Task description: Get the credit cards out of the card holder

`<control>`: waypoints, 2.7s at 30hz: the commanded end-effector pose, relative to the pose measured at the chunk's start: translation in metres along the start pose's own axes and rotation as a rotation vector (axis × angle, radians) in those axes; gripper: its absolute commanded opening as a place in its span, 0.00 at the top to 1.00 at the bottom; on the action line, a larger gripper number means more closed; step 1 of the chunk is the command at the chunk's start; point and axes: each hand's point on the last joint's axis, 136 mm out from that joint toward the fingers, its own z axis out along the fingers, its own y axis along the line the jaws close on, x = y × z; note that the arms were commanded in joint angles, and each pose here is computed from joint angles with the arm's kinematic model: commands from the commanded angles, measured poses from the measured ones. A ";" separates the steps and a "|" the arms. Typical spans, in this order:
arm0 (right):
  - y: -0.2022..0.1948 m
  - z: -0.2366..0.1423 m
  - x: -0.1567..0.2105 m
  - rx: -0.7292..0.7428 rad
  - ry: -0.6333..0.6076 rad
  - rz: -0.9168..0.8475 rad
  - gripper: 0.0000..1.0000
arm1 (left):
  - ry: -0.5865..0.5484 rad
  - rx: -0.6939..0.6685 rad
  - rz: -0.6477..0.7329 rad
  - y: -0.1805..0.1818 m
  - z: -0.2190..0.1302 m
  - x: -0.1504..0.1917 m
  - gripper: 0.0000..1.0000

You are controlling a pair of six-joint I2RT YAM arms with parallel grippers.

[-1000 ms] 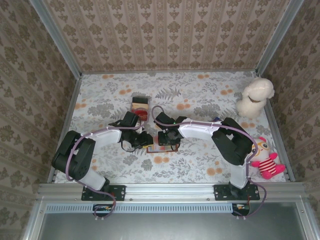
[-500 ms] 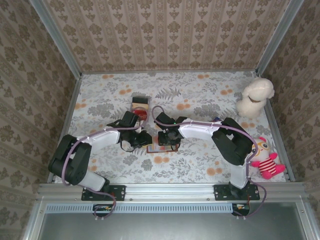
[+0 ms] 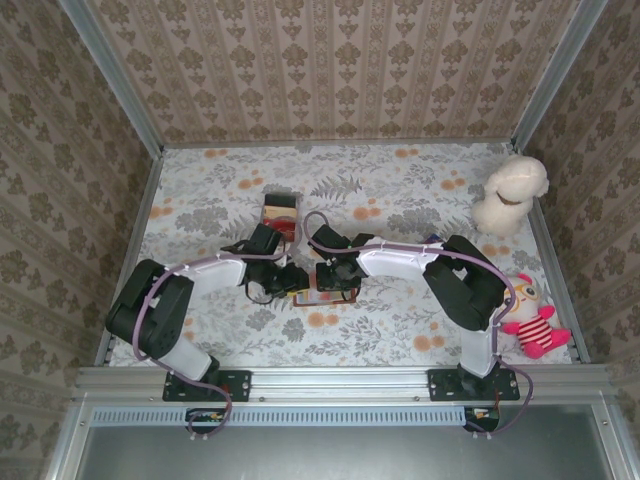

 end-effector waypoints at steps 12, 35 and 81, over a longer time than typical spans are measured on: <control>-0.037 0.029 0.033 0.039 0.106 0.065 0.69 | -0.008 -0.027 -0.008 0.000 -0.004 -0.003 0.72; -0.038 0.030 0.034 0.043 0.114 0.055 0.73 | 0.009 -0.007 -0.001 -0.006 0.002 -0.004 0.76; -0.062 -0.099 -0.017 -0.052 -0.269 0.266 0.57 | 0.059 0.224 0.091 -0.093 0.037 -0.017 0.58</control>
